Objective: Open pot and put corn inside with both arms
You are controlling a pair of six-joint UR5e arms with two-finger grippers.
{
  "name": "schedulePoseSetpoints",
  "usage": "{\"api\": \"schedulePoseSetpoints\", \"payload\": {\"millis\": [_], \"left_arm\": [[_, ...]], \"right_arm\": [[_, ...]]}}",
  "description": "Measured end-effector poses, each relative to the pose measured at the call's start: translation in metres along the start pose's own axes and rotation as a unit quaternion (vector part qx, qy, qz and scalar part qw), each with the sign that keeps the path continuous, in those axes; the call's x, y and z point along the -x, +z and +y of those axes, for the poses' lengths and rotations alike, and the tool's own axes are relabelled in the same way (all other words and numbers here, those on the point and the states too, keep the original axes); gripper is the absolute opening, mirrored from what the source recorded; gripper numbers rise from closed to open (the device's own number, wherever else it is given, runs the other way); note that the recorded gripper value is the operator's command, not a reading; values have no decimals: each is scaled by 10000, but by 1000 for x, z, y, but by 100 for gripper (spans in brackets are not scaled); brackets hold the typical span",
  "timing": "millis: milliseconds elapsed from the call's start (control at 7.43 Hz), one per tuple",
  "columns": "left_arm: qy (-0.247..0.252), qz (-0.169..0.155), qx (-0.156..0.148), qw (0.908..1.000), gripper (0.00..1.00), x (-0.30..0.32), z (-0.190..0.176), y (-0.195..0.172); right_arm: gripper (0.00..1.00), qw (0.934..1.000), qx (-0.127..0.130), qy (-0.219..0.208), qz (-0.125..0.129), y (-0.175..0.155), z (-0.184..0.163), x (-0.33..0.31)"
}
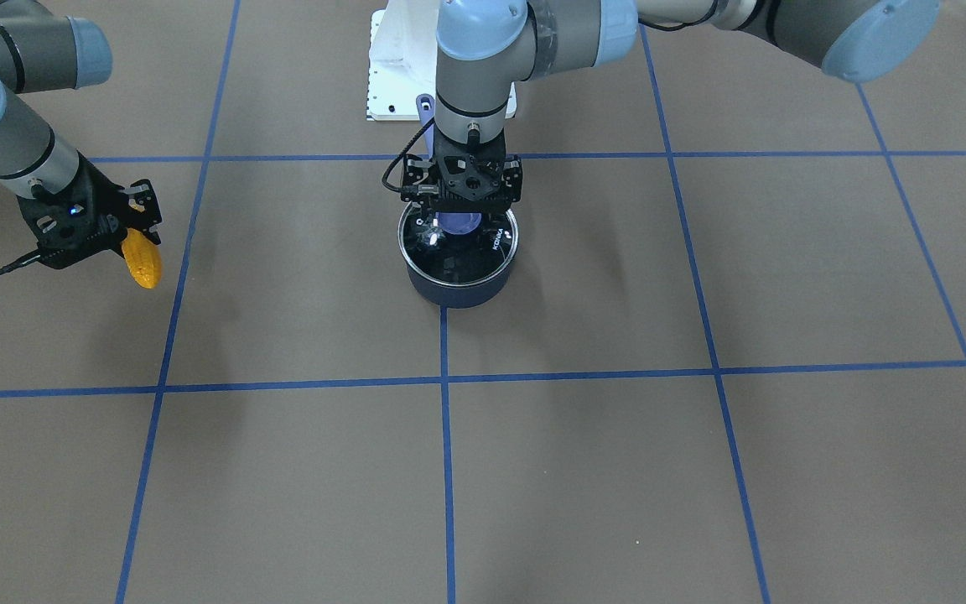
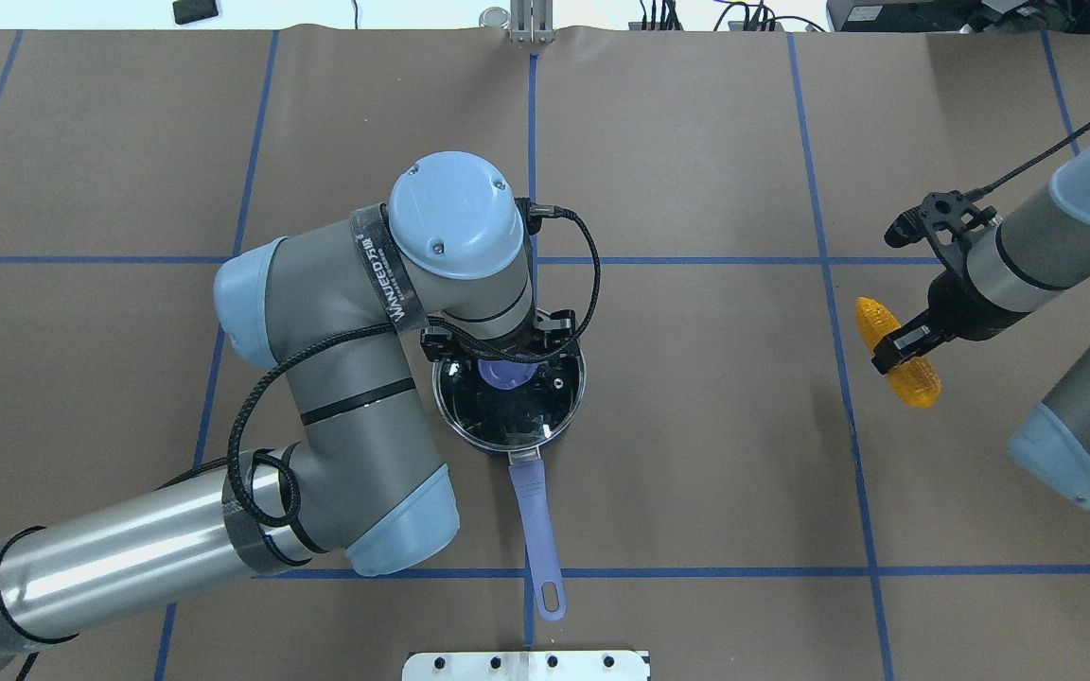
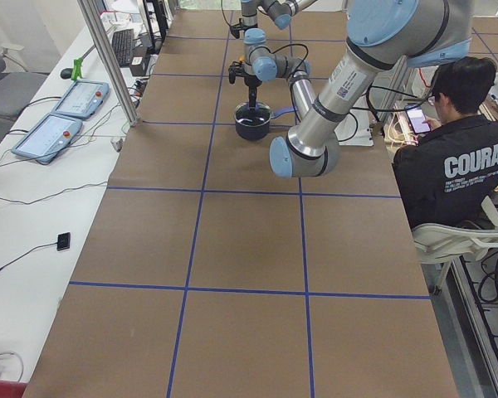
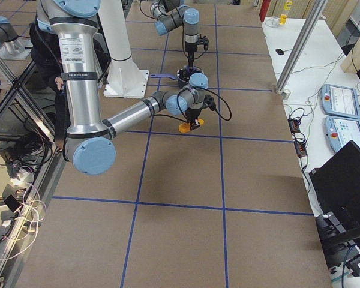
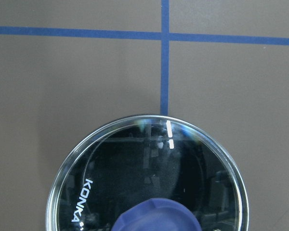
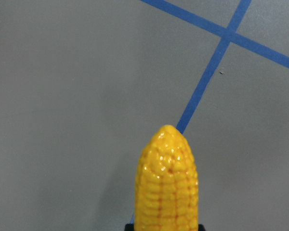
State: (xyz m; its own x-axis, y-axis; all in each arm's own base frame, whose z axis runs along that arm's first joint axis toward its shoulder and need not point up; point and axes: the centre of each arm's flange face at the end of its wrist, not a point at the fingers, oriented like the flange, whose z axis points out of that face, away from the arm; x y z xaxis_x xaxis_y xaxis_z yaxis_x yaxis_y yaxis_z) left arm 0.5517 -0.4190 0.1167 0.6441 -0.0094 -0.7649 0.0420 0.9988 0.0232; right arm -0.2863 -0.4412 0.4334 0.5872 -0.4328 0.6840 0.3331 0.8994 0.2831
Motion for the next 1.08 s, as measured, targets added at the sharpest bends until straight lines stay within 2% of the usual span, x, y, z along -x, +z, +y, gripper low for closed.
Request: {"api": "schedulePoseSetpoints", "payload": {"millis": [269,808,1077], "left_arm": [[6,-35,21,10000,90,0,1,5],[15,-83,48,10000,76,0,2,13],[11,-118,61,9999,67,3,2,17]], "right_arm": [[41,10000,2,-3,-6,0,0,0],[42,10000,-2,-8,-8,0,-1,1],[42,10000,-9,-9,-3,0,-1,1]]}}
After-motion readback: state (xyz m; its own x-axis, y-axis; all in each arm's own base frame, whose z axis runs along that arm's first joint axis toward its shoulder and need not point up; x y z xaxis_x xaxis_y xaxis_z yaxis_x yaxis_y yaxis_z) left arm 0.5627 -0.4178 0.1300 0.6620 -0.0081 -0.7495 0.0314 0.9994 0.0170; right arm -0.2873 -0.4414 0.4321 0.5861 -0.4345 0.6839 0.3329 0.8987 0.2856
